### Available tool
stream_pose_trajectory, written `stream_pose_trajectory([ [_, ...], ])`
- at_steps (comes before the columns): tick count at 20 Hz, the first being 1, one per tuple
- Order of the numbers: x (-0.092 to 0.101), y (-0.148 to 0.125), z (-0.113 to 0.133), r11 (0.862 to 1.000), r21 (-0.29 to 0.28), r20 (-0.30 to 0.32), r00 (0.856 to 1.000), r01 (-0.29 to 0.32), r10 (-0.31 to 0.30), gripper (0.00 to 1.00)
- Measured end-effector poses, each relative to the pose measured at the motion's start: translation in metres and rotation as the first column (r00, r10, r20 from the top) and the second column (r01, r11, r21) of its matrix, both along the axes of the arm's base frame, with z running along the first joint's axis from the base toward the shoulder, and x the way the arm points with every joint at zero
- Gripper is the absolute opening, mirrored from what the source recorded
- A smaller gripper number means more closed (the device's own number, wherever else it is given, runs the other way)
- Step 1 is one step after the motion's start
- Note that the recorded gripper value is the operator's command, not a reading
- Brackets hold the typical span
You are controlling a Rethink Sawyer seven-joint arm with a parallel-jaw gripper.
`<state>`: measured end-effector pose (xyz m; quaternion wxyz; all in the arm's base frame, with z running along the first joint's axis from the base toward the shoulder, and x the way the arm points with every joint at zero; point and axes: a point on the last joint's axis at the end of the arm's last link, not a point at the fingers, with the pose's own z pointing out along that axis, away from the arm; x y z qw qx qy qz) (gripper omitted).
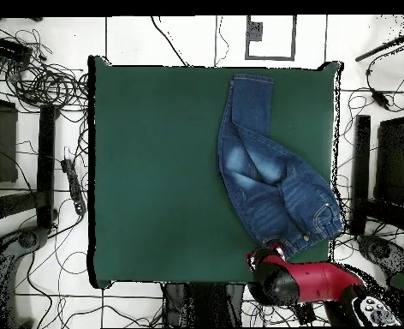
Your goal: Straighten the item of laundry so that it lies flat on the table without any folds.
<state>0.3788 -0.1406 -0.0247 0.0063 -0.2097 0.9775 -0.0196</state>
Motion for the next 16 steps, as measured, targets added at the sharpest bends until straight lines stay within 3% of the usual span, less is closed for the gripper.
stream_pose_trajectory([
  [4, -0.005, 0.009, -0.012, 1.0, 0.022, 0.036, 0.999, -0.02, 0.019, 1.0],
  [15, -0.015, 0.014, -0.011, 0.997, -0.021, 0.144, 0.986, -0.078, 0.081, 1.0],
  [16, -0.02, 0.016, -0.012, 0.996, -0.025, 0.167, 0.982, -0.09, 0.093, 0.0],
])
